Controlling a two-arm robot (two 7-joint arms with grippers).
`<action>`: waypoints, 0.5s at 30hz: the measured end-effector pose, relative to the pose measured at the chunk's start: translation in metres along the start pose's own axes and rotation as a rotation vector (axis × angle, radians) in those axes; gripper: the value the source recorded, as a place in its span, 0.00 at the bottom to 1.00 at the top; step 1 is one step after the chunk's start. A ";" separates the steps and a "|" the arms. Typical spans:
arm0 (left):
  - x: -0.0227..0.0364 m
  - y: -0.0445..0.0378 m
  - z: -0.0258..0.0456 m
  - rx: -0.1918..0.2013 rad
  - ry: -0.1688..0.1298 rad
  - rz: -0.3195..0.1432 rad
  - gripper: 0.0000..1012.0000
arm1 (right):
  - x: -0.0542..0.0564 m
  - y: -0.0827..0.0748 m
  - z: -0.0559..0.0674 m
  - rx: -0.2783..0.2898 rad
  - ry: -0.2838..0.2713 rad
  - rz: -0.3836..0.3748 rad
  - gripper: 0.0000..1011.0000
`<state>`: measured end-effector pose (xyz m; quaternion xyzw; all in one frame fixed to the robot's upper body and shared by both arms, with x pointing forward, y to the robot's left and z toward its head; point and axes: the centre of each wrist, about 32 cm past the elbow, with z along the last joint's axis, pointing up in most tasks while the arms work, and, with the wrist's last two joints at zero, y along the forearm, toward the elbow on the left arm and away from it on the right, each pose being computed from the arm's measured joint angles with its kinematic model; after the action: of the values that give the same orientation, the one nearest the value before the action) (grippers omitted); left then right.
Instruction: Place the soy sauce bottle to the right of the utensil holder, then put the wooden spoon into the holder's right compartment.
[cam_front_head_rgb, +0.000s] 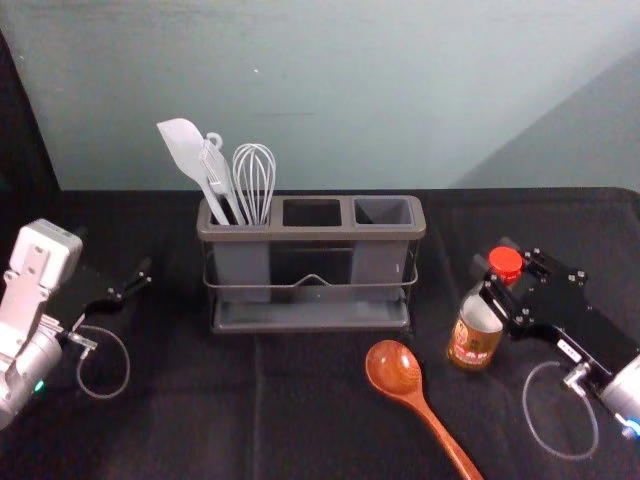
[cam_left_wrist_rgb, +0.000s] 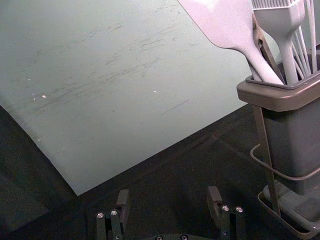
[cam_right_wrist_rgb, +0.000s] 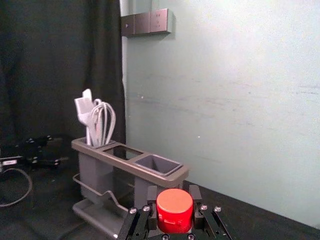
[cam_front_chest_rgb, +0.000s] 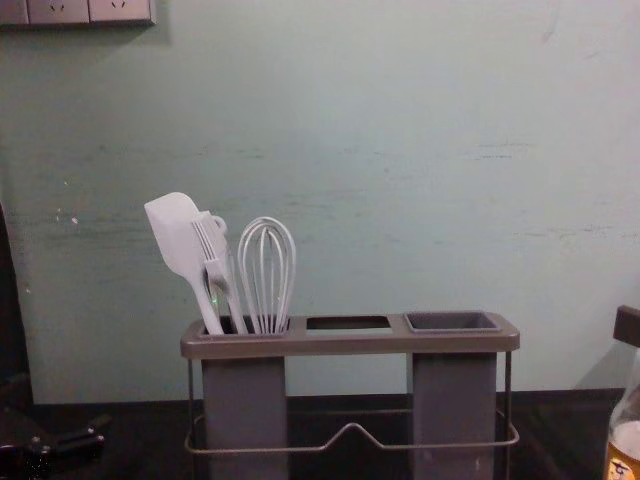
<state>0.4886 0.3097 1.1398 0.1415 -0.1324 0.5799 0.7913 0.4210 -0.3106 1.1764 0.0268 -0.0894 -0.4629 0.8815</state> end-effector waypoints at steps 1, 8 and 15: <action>0.0000 0.0000 0.0000 0.000 0.000 0.000 1.00 | 0.001 0.003 -0.002 0.006 -0.001 -0.007 0.38; 0.0000 0.0000 0.0000 0.000 0.000 0.000 1.00 | 0.007 0.014 -0.012 0.031 0.009 -0.036 0.38; 0.0000 0.0000 0.0000 0.000 0.000 0.000 1.00 | 0.011 0.027 -0.019 0.036 0.023 -0.040 0.38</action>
<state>0.4886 0.3097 1.1398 0.1415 -0.1325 0.5800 0.7913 0.4526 -0.3045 1.1623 0.0498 -0.0872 -0.4786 0.8723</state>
